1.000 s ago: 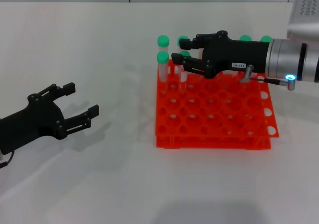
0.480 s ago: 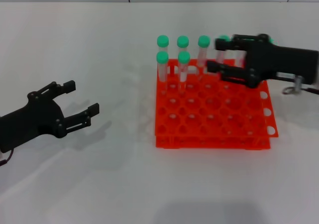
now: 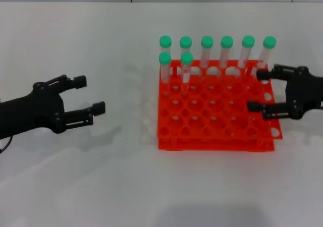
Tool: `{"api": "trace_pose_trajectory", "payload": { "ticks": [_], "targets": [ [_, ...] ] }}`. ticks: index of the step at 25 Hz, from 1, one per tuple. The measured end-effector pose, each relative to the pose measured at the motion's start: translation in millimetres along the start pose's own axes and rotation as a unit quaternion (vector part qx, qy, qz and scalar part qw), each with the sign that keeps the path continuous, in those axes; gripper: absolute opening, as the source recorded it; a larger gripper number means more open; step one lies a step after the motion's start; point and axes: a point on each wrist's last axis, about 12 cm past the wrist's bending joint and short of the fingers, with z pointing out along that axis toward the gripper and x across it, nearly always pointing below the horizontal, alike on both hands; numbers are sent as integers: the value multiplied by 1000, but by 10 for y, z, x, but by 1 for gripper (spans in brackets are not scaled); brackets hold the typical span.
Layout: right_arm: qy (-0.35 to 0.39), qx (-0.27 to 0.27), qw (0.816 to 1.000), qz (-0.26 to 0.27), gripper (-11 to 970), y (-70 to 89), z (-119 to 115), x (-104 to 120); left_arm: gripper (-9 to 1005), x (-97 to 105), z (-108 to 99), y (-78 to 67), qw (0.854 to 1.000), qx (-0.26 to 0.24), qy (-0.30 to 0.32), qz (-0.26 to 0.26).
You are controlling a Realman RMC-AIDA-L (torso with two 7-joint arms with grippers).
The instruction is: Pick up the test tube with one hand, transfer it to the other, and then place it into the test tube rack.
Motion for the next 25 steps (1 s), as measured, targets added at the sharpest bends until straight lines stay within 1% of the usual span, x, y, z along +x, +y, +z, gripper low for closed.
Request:
{"api": "trace_pose_trajectory", "payload": {
  "ticks": [5,9,16,25],
  "targets": [
    [34,-26,999,-2,885,59,-10,88,865,-143,62,59,998,57,41,1],
    [43,-36,998,-3,876,83,-20,114,865,-257,98,108,993,95,73,9],
    [45,-38,998,-1,874,99,-31,134,865,-329,114,129,989,117,91,19],
    [46,-39,998,1,874,106,-27,141,865,-336,124,143,988,117,97,22]
  ]
}}
